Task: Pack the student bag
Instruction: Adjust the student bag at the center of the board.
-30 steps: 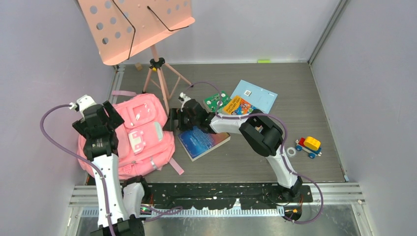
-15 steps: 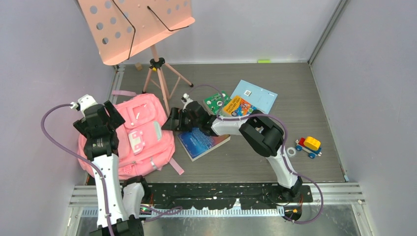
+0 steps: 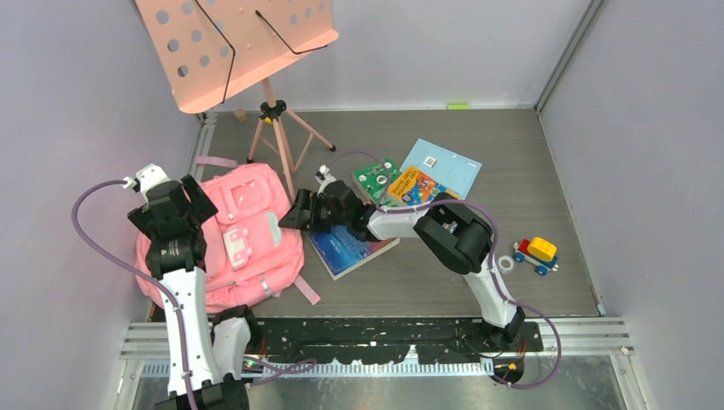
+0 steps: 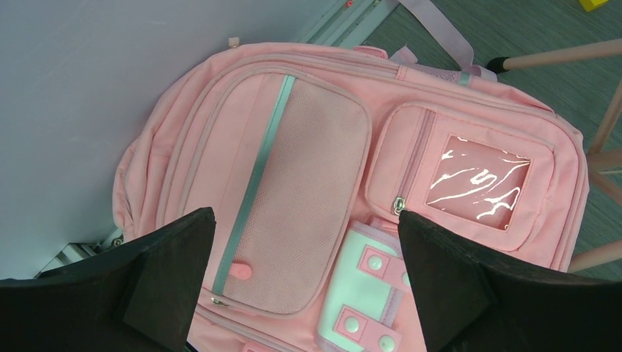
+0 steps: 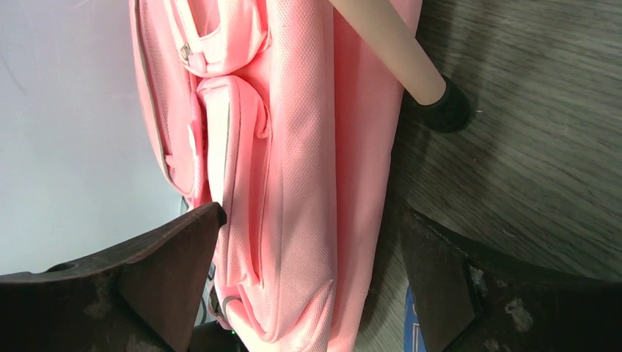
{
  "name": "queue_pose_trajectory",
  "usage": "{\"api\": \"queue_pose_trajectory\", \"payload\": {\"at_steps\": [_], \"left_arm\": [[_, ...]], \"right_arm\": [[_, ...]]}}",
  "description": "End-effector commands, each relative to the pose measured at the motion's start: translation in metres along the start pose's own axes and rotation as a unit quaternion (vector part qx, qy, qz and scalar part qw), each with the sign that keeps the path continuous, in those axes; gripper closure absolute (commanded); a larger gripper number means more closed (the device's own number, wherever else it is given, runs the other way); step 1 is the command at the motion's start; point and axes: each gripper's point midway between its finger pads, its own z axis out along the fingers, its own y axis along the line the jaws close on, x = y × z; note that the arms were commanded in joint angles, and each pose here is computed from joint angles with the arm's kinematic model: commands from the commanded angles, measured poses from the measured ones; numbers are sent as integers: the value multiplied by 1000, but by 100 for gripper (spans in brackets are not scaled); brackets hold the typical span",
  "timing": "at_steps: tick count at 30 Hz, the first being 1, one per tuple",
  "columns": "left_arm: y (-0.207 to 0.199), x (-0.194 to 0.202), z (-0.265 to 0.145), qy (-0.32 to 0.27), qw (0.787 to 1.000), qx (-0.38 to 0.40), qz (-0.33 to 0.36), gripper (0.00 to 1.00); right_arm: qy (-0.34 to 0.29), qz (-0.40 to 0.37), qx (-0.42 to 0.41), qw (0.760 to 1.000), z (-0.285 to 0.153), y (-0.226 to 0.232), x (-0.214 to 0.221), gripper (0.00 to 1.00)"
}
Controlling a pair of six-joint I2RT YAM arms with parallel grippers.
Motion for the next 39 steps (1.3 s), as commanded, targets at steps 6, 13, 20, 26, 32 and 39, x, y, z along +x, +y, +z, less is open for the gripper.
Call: {"api": "queue_pose_trajectory", "payload": {"at_steps": [6,13,20,26,32,39], "left_arm": [[-1,-3,-2,-10,1000,2,4,0],[0,-4,-3,-12,1000,1,6,0],[12,-6,-4,-17,999,-32,10,2],[25,-13,-11,-39,997,-61,2,2],[24,-18,-14,-49,997,-57,0,2],[-9,-16,-16,-41,998,38,14,2]], "right_arm": [[10,-74,43,996,15,23,21,3],[20,-110,65,992,24,13,29,26],[30,-204,14,978,9,69,33,97],[16,-332,-7,943,-29,120,41,99],[-31,-354,-30,934,-88,162,28,99],[-71,-373,9,925,-164,169,1,99]]}}
